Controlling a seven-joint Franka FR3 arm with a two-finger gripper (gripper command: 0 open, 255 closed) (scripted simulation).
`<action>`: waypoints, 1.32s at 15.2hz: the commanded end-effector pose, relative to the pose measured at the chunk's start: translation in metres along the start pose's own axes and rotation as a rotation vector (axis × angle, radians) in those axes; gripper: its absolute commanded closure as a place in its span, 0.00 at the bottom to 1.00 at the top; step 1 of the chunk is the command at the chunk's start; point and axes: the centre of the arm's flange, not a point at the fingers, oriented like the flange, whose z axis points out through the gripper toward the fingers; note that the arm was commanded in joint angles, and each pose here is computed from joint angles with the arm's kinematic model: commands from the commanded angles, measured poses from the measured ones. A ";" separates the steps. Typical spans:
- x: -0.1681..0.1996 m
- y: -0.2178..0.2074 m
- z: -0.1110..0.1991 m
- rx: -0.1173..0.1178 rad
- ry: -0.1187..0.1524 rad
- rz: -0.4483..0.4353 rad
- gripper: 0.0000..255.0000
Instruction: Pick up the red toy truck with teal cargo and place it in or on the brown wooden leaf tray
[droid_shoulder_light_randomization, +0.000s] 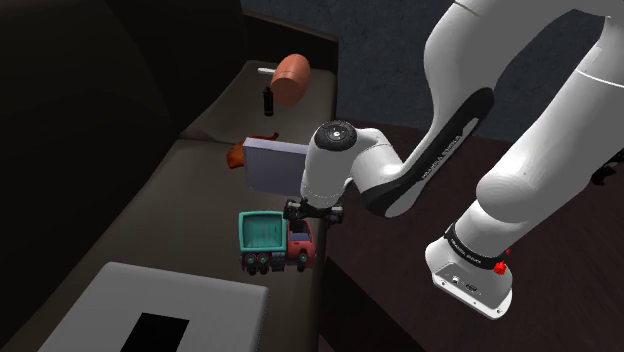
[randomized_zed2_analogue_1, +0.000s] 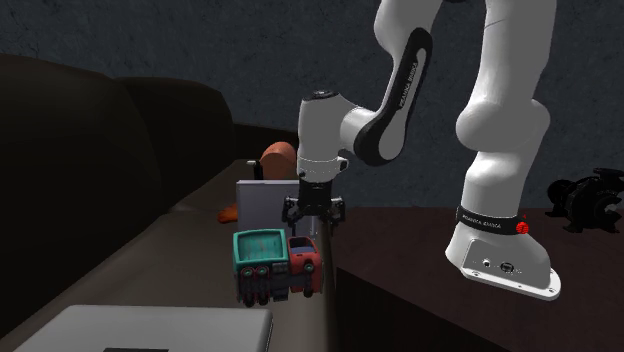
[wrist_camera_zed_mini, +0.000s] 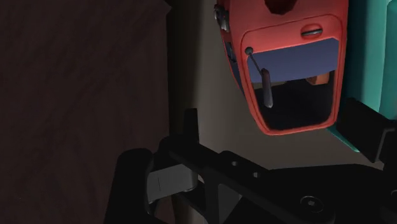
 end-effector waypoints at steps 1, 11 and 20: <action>-0.003 0.005 0.010 0.013 0.000 0.003 0.00; -0.003 0.004 0.039 0.013 0.000 0.003 0.00; -0.002 0.003 0.040 0.013 0.001 0.003 1.00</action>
